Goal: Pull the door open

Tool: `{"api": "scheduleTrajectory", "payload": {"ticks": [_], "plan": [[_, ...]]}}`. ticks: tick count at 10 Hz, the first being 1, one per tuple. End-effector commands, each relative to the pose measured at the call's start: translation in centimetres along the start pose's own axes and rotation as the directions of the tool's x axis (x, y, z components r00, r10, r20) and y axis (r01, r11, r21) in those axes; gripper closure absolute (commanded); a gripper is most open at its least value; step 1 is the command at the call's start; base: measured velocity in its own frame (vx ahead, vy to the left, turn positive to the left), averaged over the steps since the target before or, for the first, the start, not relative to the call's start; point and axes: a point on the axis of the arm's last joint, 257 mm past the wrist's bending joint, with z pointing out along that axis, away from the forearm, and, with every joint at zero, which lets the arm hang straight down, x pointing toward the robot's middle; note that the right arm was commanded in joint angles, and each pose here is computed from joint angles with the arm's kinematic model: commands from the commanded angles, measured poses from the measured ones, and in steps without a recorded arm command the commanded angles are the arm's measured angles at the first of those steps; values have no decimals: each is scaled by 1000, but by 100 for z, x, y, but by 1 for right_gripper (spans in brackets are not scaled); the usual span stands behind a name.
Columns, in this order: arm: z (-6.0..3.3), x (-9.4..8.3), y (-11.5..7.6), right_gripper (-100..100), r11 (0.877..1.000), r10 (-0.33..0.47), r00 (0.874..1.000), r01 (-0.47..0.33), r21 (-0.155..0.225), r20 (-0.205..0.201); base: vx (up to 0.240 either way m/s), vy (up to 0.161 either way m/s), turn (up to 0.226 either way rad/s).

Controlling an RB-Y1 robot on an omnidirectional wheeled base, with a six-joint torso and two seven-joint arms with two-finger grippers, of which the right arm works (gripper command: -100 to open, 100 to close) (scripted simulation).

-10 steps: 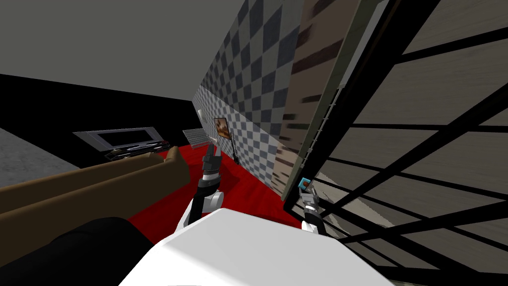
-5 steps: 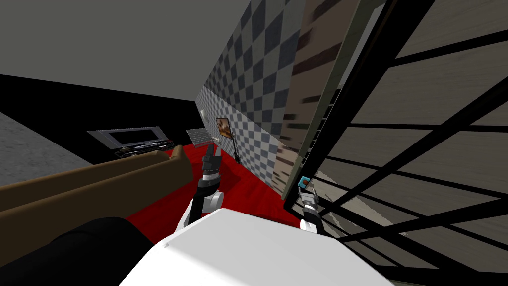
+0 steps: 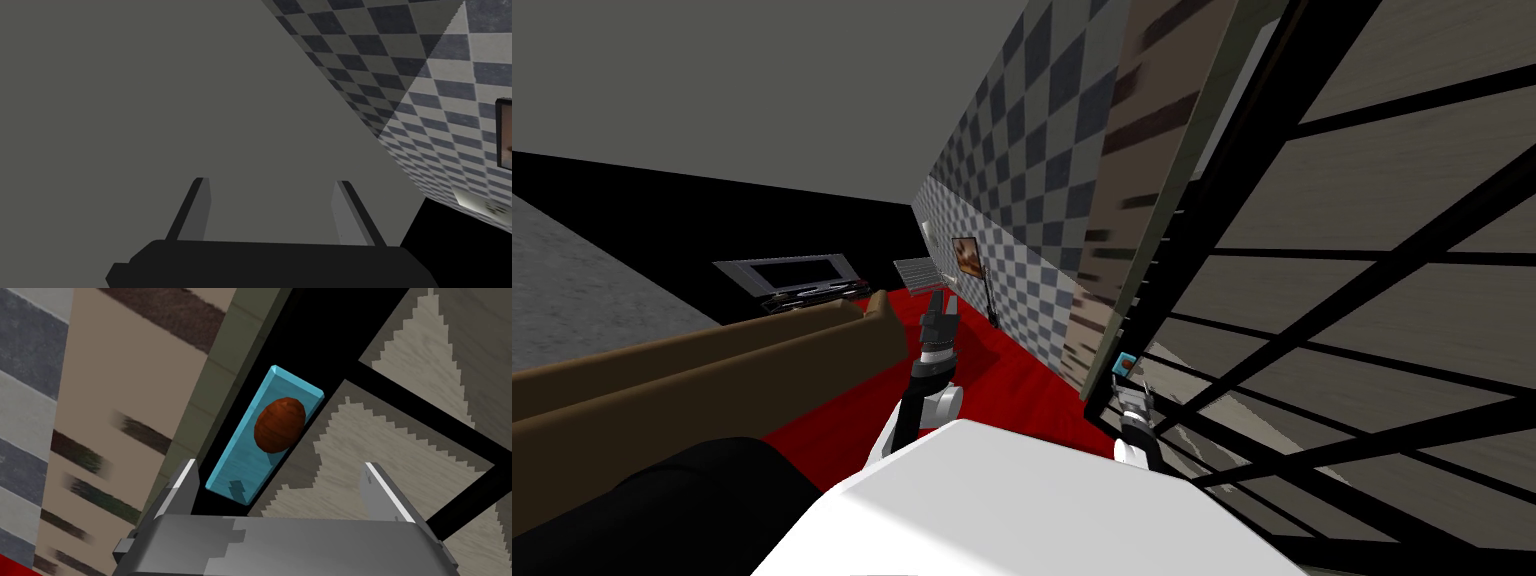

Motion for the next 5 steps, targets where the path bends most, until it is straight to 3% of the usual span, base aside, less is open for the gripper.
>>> {"api": "scheduleTrajectory", "payload": {"ticks": [1,5], "plan": [[1,2,-9,-100,998,64,998,-64,-6,5,-47,-16,32],[4,5,-25,-100,985,172,985,-171,-17,10,-50,-8,39]]}}
